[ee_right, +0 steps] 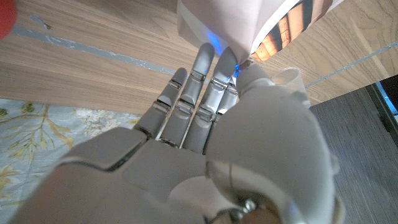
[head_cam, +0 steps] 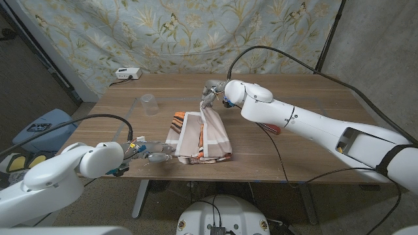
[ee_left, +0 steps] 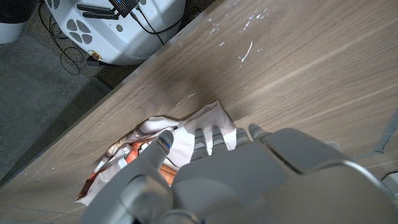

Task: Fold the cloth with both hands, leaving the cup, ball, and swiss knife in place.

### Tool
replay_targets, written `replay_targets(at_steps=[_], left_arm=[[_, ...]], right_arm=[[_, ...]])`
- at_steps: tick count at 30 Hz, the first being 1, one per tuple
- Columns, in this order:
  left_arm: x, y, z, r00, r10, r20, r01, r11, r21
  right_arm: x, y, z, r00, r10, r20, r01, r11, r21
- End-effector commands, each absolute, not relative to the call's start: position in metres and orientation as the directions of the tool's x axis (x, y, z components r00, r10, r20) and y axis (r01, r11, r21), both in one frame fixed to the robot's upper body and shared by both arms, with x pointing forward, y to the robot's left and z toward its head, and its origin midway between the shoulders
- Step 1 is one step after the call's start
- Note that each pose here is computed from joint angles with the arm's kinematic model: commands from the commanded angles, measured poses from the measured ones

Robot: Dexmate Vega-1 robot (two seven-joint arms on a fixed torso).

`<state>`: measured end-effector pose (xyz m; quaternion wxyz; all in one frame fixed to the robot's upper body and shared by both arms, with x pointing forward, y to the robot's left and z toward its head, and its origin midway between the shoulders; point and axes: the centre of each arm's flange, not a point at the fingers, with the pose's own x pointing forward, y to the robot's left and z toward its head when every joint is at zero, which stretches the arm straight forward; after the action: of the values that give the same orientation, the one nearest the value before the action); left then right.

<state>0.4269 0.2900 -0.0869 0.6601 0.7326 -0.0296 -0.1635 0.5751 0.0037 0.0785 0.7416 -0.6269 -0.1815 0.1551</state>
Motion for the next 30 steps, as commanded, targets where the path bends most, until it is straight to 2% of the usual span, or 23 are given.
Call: replay_targets(at_steps=[1, 30], left_arm=[[0.427, 0.291, -0.087, 0.944, -0.261, -0.202, 0.176, -0.118, 0.977], [0.428, 0.293, -0.088, 0.942, -0.268, -0.201, 0.18, -0.099, 0.979]], right_arm=[[0.577, 0.021, 0.085, 0.872, 0.486, 0.062, -0.01, 0.144, -0.99], [0.577, 0.059, 0.097, 0.838, 0.545, 0.019, -0.039, 0.096, -0.995]])
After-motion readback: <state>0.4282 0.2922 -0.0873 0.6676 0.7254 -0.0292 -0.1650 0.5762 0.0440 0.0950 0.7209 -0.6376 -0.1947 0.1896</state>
